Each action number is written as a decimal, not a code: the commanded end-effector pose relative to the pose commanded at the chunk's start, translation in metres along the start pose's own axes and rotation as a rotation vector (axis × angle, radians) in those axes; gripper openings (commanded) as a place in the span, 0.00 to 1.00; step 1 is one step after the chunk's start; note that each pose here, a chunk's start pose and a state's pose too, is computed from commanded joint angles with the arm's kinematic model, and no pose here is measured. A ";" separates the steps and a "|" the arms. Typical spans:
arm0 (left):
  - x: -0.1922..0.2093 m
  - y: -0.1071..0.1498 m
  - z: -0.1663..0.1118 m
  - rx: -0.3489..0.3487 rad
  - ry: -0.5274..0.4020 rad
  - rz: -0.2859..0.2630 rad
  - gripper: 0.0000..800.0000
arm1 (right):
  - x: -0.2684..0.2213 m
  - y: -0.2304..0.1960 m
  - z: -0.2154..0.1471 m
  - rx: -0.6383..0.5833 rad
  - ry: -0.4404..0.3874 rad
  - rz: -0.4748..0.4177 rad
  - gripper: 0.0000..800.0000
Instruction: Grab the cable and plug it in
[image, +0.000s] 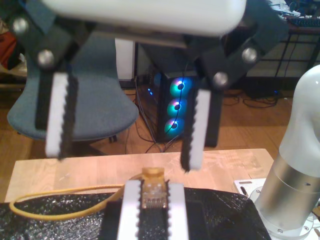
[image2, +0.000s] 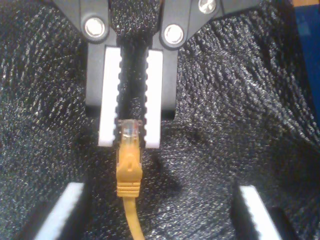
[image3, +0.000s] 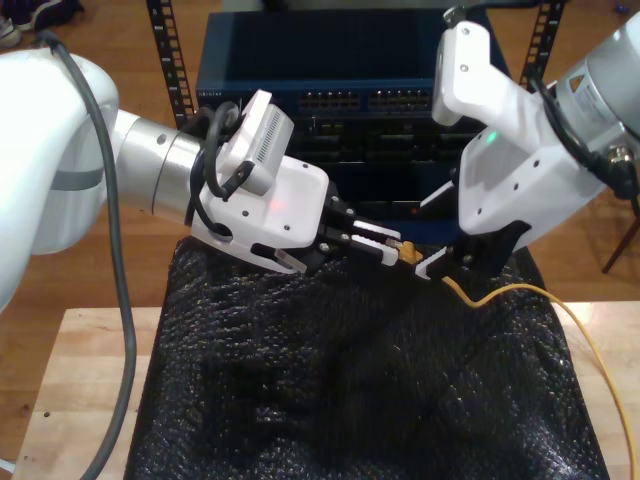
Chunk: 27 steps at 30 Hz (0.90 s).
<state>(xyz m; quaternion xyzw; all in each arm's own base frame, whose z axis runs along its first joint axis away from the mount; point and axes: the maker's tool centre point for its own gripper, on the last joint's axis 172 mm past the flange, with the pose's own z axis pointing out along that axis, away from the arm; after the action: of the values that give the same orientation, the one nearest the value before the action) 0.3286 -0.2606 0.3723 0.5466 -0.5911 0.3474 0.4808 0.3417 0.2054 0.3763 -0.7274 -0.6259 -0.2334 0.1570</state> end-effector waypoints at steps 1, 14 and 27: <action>0.000 0.000 0.000 0.000 0.000 -0.005 0.00 | 0.001 0.000 -0.002 -0.004 0.002 -0.007 0.94; 0.012 0.005 -0.026 -0.016 0.098 -0.100 0.00 | 0.011 -0.002 -0.014 -0.017 0.012 -0.132 1.00; 0.016 0.006 -0.053 -0.067 0.254 -0.213 0.00 | 0.029 -0.009 -0.048 -0.106 0.052 -0.254 0.95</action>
<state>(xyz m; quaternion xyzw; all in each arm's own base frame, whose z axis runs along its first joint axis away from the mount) 0.3335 -0.2144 0.4038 0.5413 -0.4757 0.3408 0.6038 0.3292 0.2058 0.4314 -0.6434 -0.6953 -0.3029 0.1037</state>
